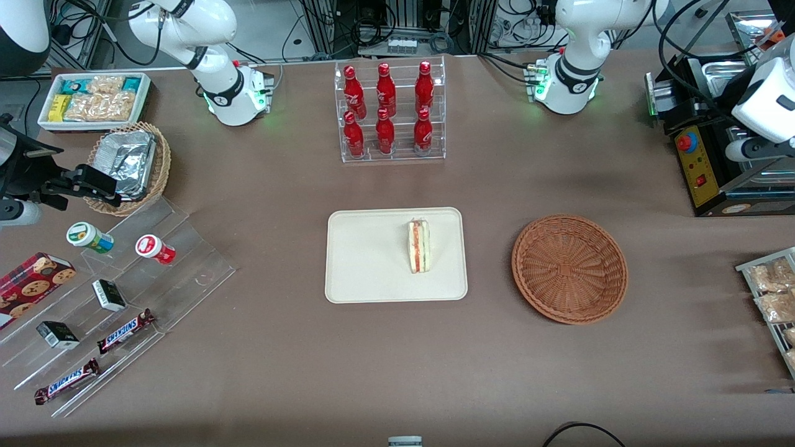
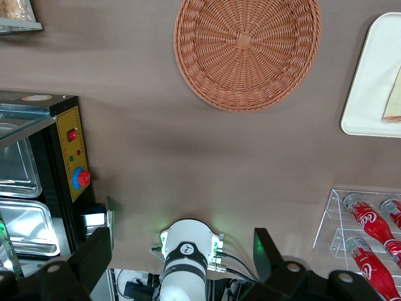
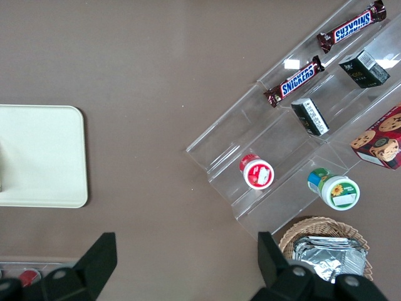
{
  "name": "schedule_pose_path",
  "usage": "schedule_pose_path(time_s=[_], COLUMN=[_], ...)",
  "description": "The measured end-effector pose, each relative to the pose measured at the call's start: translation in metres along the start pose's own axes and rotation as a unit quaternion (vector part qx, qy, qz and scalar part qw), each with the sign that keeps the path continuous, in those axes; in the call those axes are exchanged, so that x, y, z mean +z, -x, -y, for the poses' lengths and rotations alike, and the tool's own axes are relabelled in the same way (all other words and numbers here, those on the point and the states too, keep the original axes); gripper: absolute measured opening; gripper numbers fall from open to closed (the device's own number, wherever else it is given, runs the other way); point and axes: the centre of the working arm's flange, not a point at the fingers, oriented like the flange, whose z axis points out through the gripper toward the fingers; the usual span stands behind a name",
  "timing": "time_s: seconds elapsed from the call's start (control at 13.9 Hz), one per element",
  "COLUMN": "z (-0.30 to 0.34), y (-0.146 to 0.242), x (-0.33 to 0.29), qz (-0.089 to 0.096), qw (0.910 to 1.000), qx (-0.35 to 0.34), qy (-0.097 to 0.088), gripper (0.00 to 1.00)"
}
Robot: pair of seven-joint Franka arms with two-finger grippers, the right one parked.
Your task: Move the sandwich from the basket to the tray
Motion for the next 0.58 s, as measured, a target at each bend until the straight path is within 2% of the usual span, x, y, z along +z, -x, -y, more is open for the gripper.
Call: schedule_pose_path(time_s=[0.29, 0.58], z=[-0.003, -0.017], y=[-0.015, -0.021], x=[0.007, 0.012], qz=[-0.008, -0.006], qw=[1.0, 0.9998], qx=[0.003, 0.017], qy=[0.002, 0.0], gripper=[1.0, 1.0])
